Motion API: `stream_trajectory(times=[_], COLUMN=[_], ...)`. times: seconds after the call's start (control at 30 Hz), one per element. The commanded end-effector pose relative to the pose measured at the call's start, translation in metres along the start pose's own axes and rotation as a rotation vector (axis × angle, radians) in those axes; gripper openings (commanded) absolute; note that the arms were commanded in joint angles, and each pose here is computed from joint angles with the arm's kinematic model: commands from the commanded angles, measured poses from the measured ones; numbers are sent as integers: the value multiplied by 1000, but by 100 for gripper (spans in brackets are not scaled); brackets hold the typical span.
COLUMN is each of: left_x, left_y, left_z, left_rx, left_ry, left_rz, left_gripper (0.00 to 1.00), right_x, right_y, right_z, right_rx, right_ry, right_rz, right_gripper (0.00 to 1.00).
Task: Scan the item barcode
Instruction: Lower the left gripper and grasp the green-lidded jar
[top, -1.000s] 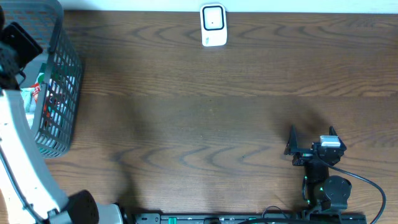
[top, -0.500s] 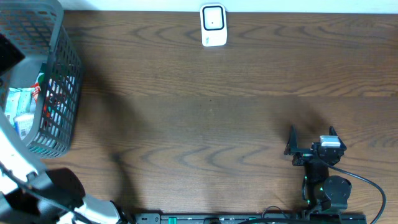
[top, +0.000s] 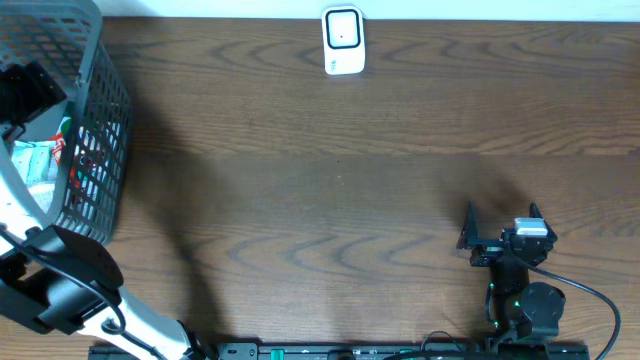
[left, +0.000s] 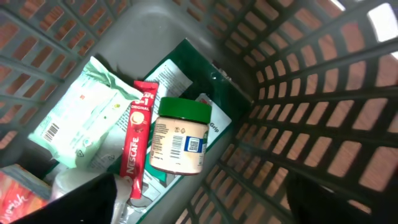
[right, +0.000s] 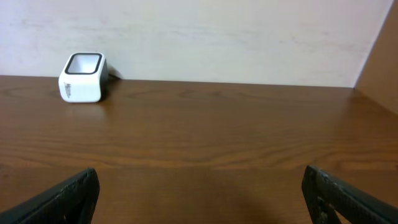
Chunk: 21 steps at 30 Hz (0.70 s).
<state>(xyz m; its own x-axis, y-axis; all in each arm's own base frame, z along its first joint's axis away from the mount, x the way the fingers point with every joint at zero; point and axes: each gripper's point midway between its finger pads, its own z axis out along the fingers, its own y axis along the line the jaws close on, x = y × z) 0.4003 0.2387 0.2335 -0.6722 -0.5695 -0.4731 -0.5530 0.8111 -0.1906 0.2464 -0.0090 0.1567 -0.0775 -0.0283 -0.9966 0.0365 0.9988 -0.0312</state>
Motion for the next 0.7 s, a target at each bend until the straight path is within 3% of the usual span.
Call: stream_trajectory(times=[0.0,0.03,0.07,0.17,0.2,0.27,0.3,0.37,0.47,0.67], left_x=[-8,-9,-10,-12,-12,-13,-13,-14,-15,-18], left_y=[-3,-3,-2,-2,-3,-4,-5,-6,-6,13], left_z=[-30,-35,-41,-59,-65,-75,-80,-86,-87,-88], left_rx=[12,12,13,14,15,17,19,20,19,-89], left_ry=[-68,-79,-92,-130,-140,-162,-173,-187,-191,-209], left_rz=[11,-4,-25,-62,-59,-55,-53,-50,-49,-61], left_gripper=[54,20,8,7,9,47,53,58,74,80], right_x=[2,2,2,2,2,2,2,2,2,2], right_y=[-2,-2,-2,-2,-2,-2,-2,-2,-2,-2], right_z=[0,0,0,0,0,0,0,0,0,0], right_rx=[9,9,9,9,9,9,9,9,9,9], right_ry=[6,6,6,6,7,6,6,6,6,6], right_rz=[-3,-3,-3,-3,-3,-3,-3,-4,-3,-3], right_gripper=[99,99,99,99,99,99,99,99,99,99])
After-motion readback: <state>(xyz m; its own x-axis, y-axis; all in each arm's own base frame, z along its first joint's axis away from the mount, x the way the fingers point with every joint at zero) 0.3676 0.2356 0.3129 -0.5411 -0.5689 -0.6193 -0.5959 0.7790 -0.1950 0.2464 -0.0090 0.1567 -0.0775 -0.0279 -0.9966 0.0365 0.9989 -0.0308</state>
